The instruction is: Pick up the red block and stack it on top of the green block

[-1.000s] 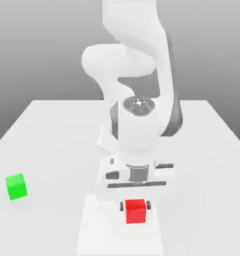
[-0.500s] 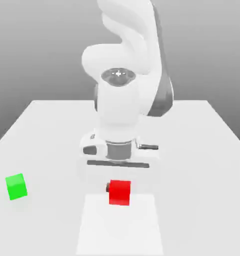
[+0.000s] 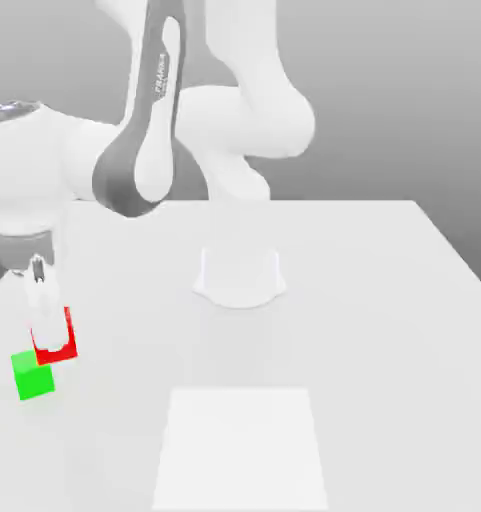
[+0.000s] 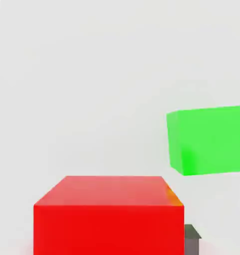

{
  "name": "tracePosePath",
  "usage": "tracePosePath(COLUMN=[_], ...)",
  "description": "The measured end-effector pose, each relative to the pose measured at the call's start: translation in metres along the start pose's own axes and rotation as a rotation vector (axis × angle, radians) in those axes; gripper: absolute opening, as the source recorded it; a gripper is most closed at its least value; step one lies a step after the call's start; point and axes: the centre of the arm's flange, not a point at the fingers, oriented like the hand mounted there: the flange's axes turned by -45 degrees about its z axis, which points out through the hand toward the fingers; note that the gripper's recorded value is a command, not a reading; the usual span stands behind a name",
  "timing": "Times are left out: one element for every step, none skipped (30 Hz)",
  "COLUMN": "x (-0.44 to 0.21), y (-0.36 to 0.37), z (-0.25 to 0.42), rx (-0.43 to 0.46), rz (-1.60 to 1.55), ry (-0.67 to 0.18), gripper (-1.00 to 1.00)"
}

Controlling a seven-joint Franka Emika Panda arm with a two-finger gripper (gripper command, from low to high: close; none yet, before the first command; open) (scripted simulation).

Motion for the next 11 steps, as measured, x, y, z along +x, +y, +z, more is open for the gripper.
tracePosePath(x=[0.011, 0.020, 0.027, 0.027, 0.022, 0.021, 0.020, 0.020, 0.020, 0.020, 0.020], y=[0.014, 0.026, 0.035, 0.034, 0.025, 0.023, 0.022, 0.023, 0.023, 0.023, 0.023], z=[-0.002, 0.000, 0.007, 0.016, 0.026, 0.037, 0.048, 0.057, 0.057, 0.057, 0.057], rx=[0.000, 0.000, 0.001, 0.001, 0.001, 0.001, 0.001, 0.000, 0.000, 0.000, 0.000], rz=[0.074, 0.129, 0.166, 0.170, 0.147, 0.142, 0.141, 0.141, 0.141, 0.141, 0.141], ry=[0.000, 0.000, 0.000, 0.000, 0.000, 0.000, 0.000, 0.000, 0.000, 0.000, 0.000], gripper=[-1.00, -1.00, -1.00, -1.00, -1.00, -1.00, -1.00, 1.00, 1.00, 1.00, 1.00])
